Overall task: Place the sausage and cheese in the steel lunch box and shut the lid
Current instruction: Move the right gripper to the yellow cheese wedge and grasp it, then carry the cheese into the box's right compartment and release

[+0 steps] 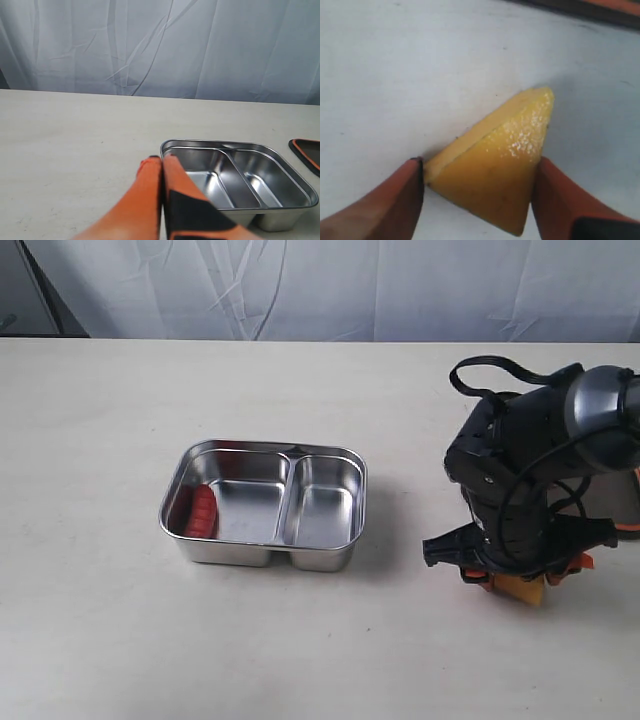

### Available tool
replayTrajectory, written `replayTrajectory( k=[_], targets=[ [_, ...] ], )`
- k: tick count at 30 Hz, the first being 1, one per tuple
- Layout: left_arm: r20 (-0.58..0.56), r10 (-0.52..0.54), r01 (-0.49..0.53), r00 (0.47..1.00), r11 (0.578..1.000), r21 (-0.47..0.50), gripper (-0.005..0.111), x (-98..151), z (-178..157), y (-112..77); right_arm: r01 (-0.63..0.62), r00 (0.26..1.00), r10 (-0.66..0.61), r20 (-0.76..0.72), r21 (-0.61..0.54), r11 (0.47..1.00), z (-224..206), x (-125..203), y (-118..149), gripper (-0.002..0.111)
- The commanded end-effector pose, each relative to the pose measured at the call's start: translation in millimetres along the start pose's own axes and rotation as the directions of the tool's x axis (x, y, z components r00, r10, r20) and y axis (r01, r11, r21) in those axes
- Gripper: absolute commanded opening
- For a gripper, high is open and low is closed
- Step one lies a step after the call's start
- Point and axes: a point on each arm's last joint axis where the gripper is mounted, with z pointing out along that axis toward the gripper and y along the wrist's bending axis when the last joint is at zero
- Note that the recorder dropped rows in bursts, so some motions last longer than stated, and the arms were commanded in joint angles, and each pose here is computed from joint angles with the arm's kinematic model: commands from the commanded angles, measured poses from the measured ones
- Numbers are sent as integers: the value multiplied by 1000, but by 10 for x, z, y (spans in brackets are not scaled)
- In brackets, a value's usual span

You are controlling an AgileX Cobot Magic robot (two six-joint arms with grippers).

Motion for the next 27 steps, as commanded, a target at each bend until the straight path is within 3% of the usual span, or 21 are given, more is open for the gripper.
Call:
replayTrajectory(
  k=[1,6,12,17,27],
  targets=[
    [4,2,-2,1000,1000,4,0,10,-1,2,79,997,-79,-10,3,997,51,7,10,-1],
    [4,2,-2,1000,1000,4,0,10,-1,2,113,987,-101,128,-93,989,-276,20,52,-1],
    [4,2,-2,1000,1000,4,0,10,-1,2,111,955,-38,295,-236,965,-663,-2,-8,-1],
    [4,2,-2,1000,1000,4,0,10,-1,2,278,855,-36,517,-399,874,-897,-106,157,-1],
    [4,2,-2,1000,1000,4,0,10,-1,2,456,754,-98,650,-409,791,-778,-290,530,-1]
  ],
)
